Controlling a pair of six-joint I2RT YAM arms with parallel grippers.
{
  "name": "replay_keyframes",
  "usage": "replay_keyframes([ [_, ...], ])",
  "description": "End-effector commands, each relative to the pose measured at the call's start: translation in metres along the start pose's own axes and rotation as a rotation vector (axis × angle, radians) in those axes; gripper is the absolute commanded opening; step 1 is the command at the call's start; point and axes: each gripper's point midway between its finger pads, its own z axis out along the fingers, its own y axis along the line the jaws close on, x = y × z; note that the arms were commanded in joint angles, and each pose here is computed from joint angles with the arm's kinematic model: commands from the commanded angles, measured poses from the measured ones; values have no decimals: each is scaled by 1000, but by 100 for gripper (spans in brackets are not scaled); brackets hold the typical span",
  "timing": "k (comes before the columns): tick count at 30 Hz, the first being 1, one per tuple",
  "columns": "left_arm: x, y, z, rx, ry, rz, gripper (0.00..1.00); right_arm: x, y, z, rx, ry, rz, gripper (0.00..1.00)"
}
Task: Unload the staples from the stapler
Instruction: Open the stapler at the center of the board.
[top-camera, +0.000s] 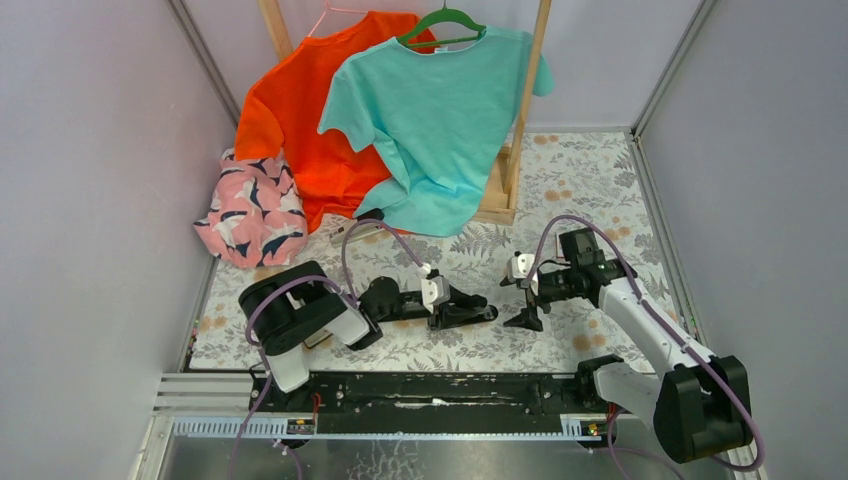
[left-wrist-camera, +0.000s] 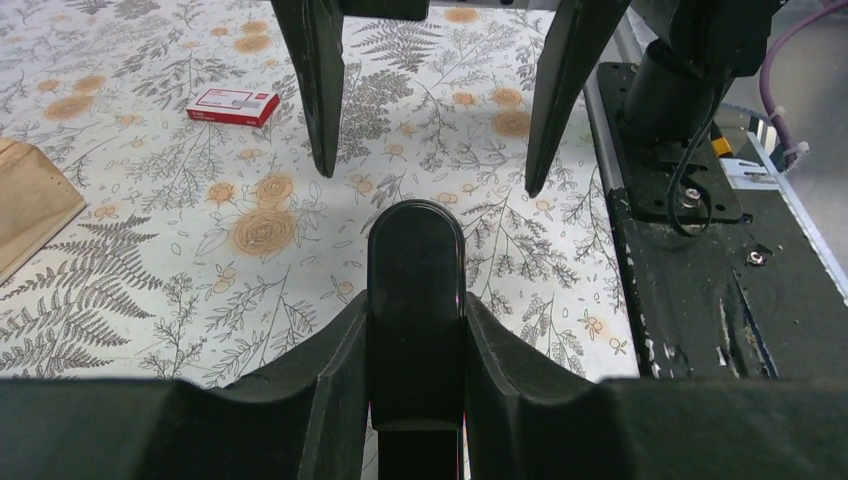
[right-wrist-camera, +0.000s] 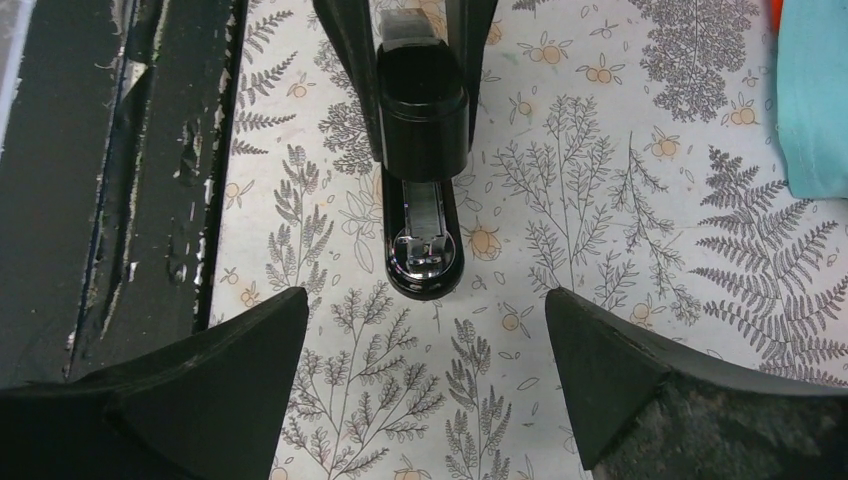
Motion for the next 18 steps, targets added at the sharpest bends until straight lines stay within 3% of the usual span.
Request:
replay_keyframes([
  [1, -60, 7, 7, -25, -196, 82, 0, -2, -11, 5, 25, 15, -12, 95],
  [8, -76, 2, 11, -12, -237, 87, 0, 3, -14, 21, 35, 68, -29, 95],
  [18, -99, -7, 9, 6, -290, 89, 0, 8, -8, 31, -9, 91, -1, 87],
])
